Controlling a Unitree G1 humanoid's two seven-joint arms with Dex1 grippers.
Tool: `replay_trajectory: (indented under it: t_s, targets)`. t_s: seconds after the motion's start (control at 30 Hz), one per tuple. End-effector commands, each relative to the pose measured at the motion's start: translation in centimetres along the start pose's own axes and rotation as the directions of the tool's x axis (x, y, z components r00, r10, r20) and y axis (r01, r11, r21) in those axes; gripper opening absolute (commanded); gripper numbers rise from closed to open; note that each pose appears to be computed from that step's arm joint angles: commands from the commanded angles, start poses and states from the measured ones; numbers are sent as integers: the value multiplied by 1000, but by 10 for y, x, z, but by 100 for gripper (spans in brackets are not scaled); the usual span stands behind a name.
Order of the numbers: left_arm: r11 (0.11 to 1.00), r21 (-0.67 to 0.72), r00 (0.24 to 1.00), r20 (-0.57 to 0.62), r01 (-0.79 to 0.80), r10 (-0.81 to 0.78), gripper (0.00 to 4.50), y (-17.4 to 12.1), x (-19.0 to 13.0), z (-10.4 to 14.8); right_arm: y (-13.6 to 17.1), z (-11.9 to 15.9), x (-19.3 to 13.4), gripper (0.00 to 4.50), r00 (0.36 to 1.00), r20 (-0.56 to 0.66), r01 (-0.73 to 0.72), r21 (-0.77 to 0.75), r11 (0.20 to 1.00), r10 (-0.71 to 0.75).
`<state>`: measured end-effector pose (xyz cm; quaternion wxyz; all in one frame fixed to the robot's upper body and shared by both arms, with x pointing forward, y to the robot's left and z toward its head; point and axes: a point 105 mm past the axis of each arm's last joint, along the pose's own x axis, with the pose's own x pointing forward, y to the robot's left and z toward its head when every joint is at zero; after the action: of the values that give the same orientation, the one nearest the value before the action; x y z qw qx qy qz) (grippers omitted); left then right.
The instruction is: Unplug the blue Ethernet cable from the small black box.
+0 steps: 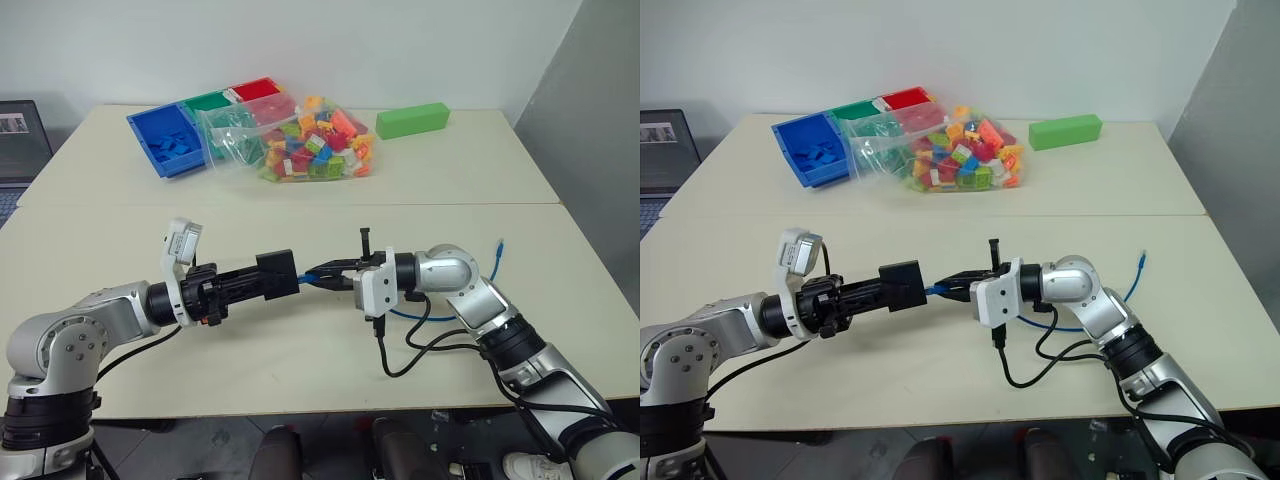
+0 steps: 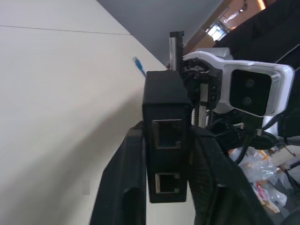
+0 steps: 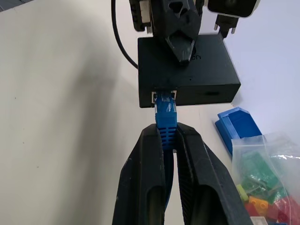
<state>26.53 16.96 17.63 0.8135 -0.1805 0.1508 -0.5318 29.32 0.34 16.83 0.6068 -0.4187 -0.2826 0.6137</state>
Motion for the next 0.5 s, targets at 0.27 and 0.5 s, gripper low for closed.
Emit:
replay_trajectory:
  t_s: [0.27, 0.5]
  targets:
    - [1000, 11, 1000, 2, 7, -7, 78, -2, -1, 2, 1, 17, -2, 79, 998, 54, -23, -29, 999, 24]
    - [998, 55, 1000, -12, 9, -8, 78, 0, -2, 5, 8, 17, -15, 247, 995, 28, -100, 97, 990, 98]
